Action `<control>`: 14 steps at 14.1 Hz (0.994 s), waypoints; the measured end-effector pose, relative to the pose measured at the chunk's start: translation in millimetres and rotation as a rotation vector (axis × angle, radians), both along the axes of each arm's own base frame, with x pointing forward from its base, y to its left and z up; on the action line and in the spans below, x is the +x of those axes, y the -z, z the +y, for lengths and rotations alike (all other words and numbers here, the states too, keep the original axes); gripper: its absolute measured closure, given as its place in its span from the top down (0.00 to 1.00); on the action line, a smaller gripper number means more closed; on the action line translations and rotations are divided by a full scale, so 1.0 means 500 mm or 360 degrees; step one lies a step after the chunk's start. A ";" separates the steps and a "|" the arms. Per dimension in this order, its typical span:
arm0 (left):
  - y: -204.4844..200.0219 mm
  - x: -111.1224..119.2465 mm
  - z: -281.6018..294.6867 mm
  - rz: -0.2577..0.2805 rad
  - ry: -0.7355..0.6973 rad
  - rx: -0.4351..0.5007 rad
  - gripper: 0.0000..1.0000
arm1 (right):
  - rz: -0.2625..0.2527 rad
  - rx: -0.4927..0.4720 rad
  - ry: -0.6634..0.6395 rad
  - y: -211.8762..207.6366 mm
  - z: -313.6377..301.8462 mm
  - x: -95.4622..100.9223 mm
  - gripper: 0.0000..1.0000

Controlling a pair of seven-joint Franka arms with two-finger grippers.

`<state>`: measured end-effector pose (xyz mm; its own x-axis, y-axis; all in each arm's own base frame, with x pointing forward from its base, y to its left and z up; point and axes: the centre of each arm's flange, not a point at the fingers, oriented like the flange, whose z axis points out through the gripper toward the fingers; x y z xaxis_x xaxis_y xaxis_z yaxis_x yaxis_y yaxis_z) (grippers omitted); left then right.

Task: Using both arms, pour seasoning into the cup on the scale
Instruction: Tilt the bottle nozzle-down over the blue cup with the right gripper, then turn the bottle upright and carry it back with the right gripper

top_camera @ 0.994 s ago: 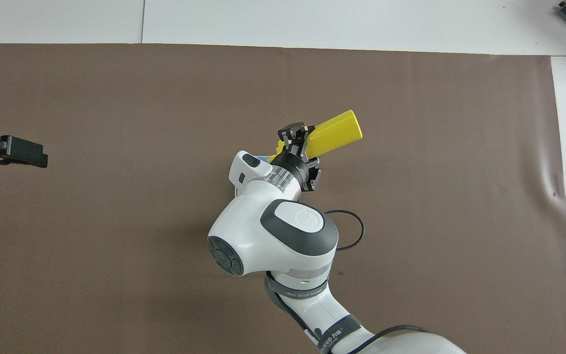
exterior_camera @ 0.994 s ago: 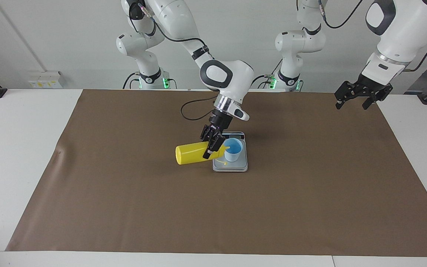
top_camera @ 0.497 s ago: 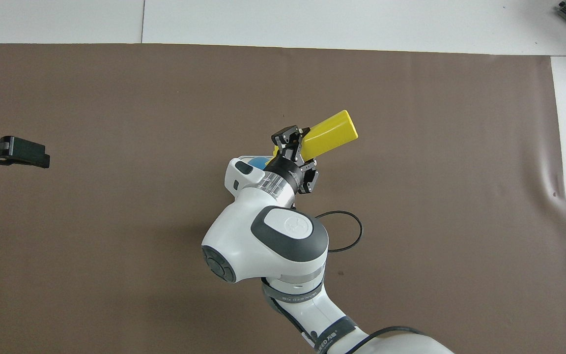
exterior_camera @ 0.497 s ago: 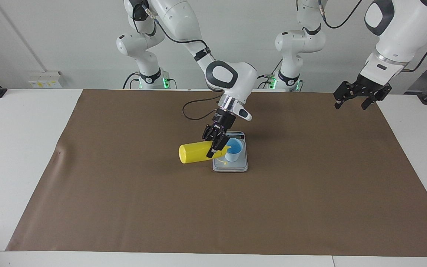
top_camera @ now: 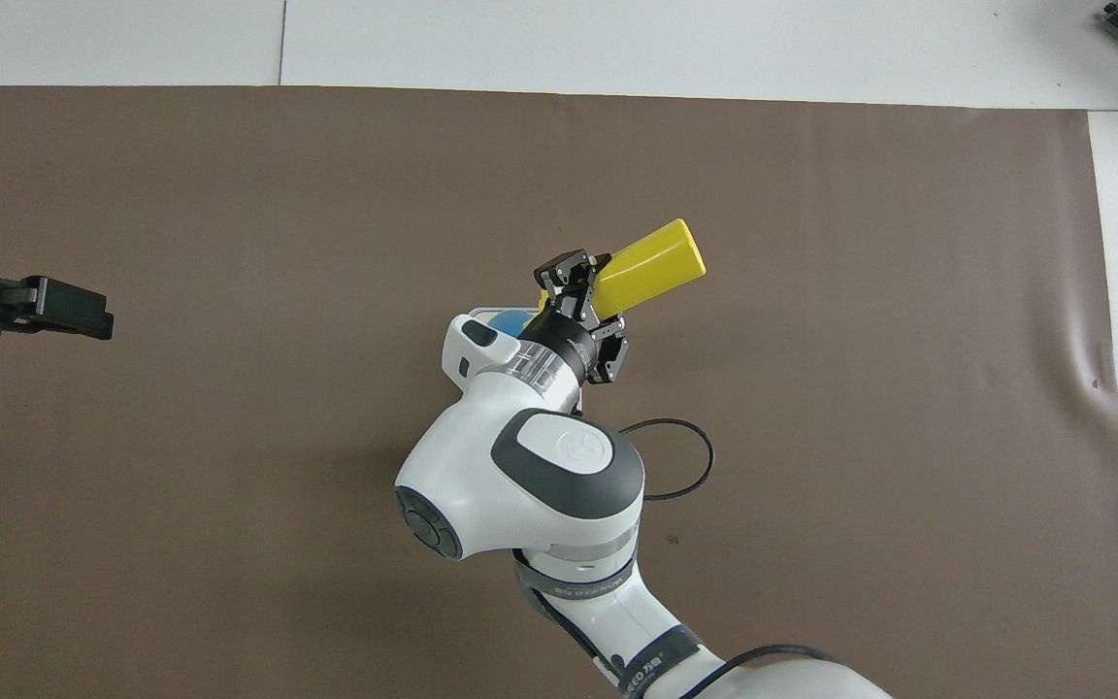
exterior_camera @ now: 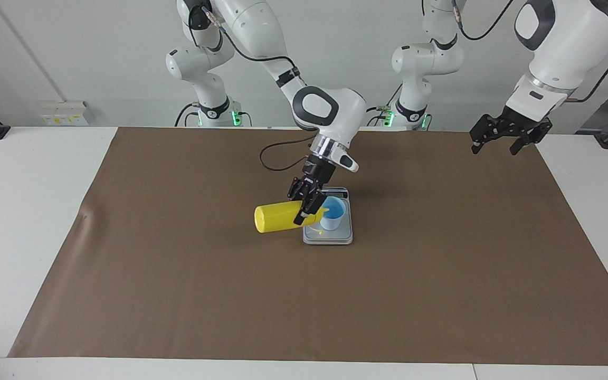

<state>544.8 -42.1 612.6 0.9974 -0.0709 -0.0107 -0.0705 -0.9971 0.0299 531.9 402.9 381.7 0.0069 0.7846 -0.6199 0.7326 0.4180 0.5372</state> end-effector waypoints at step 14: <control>0.001 -0.002 0.030 0.0003 -0.0044 0.0001 1.00 | 0.0197 0.0856 0.0534 -0.271 -0.187 0.046 0.54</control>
